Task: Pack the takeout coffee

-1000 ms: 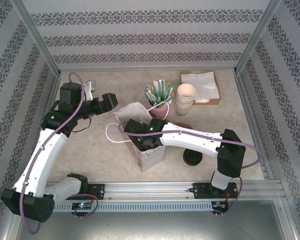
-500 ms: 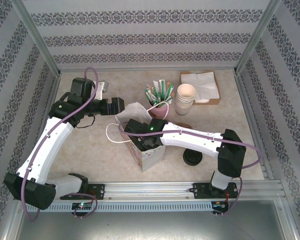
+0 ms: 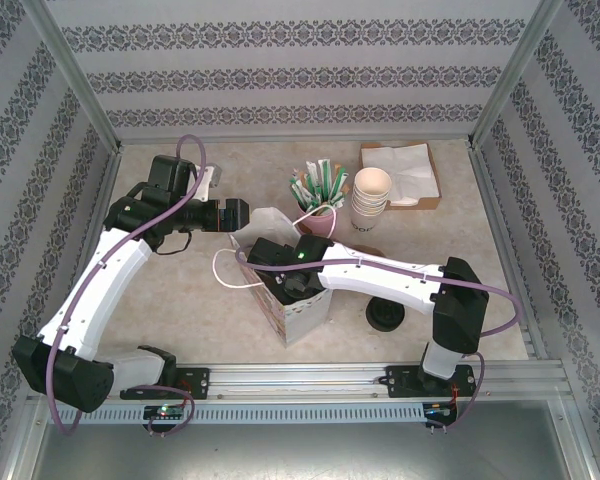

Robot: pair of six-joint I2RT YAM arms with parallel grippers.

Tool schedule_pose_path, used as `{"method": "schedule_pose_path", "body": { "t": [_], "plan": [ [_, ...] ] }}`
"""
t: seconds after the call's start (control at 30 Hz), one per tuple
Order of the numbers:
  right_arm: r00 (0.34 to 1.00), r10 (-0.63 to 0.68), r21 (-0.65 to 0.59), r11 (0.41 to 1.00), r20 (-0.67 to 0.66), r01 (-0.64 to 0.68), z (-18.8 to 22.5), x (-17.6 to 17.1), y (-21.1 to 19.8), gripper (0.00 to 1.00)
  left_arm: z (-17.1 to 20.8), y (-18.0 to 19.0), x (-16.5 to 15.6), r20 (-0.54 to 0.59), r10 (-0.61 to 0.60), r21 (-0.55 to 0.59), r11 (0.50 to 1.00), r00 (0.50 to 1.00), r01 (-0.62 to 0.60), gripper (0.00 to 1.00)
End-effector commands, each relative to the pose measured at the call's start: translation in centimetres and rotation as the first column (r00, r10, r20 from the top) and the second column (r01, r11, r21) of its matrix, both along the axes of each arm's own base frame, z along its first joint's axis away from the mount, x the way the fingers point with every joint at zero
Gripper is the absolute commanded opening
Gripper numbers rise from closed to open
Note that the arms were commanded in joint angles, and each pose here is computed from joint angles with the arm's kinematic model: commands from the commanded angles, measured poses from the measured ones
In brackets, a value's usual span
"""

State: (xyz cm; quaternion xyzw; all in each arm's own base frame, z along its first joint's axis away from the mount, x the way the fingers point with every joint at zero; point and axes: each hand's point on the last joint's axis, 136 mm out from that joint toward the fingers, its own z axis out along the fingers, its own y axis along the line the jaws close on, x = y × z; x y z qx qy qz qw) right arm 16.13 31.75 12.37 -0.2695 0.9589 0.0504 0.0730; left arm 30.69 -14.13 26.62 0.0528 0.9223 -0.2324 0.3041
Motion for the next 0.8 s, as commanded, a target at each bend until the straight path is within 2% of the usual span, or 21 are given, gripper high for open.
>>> {"method": "schedule_pose_path", "body": {
  "t": [0.0,0.4,0.77],
  "plan": [
    [0.995,-0.003,-0.105,0.994,-0.098,-0.008,-0.9,-2.0,-2.5,0.48,-1.0,0.4,-0.4,-0.020,-0.010,0.058,0.998,1.000,0.011,0.94],
    [0.999,0.011,-0.067,0.998,-0.053,-0.014,1.4,-1.3,-1.7,0.48,-1.4,0.5,-0.2,-0.024,0.001,0.066,0.998,1.000,0.001,0.94],
    [0.987,0.006,-0.183,0.982,-0.160,-0.035,-4.8,-2.5,-2.6,0.48,-0.7,0.0,-0.3,-0.004,-0.007,0.051,0.999,1.000,0.008,0.92]
  ]
}}
